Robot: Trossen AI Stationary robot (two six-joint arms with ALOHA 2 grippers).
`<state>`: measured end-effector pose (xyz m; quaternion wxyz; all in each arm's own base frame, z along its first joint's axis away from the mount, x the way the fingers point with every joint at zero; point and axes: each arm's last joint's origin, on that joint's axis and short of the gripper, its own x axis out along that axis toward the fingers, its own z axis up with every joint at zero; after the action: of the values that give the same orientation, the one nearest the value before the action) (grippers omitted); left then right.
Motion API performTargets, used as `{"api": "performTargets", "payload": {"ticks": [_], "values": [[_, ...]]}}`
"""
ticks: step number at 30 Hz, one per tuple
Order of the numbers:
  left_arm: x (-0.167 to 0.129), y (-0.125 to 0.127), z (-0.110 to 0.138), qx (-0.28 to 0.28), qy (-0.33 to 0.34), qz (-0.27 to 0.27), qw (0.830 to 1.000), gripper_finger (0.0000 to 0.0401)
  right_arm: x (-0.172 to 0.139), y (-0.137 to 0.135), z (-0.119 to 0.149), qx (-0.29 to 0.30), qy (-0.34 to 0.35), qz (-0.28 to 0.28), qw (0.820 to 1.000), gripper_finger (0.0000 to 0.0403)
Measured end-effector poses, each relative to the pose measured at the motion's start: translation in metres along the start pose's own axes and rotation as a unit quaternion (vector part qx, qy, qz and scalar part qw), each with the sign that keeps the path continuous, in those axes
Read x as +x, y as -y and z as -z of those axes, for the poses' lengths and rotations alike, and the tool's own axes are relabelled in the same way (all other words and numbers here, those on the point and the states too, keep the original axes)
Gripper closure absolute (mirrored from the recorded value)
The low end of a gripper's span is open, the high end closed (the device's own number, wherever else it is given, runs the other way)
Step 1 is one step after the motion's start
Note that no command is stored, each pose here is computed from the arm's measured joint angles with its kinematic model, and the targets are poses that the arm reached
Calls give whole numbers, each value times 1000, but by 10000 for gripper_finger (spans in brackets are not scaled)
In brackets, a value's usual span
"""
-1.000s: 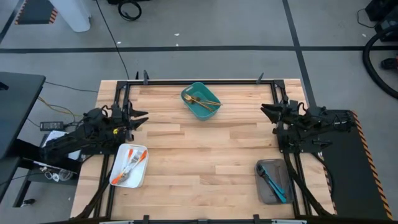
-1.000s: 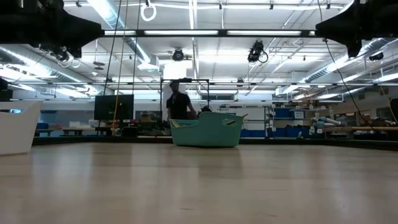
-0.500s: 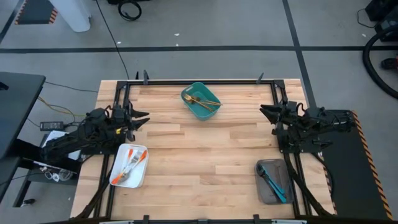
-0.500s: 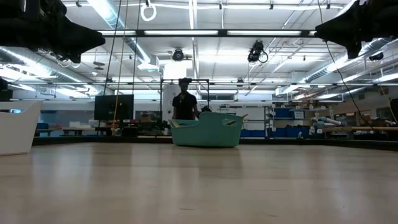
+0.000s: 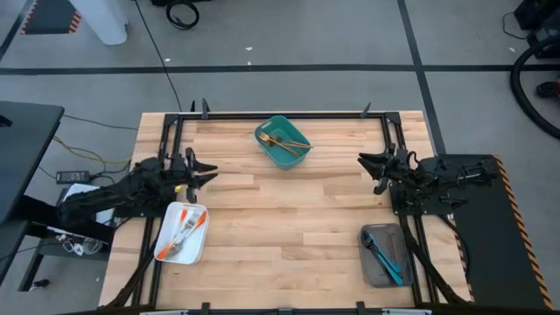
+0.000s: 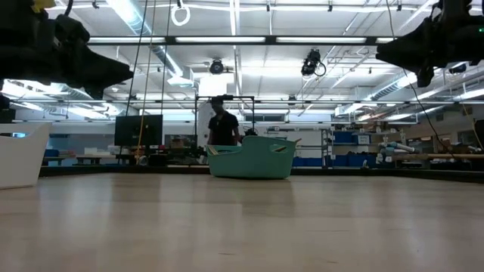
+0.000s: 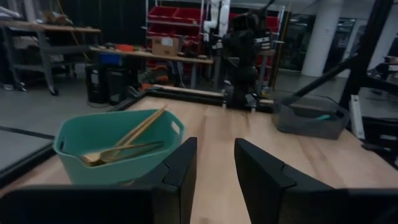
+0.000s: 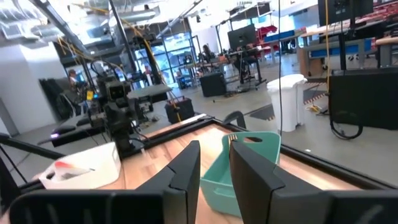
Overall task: Sort silverware by color (type)
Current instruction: Return to Home Position
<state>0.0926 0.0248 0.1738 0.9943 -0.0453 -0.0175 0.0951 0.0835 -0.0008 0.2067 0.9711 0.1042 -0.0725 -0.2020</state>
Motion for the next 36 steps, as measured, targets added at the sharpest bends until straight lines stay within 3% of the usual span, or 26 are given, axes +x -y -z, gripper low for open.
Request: {"api": "performTargets", "payload": {"ticks": [12,22,36], "values": [[2,6,5,26,6,-17,1000,285,5,2,32,20,0,-2,1000,310],[2,8,5,43,9,-15,999,285,5,4,33,23,-1,28,999,310],[2,8,2,30,25,-15,999,285,5,3,33,30,-2,24,999,310]]}}
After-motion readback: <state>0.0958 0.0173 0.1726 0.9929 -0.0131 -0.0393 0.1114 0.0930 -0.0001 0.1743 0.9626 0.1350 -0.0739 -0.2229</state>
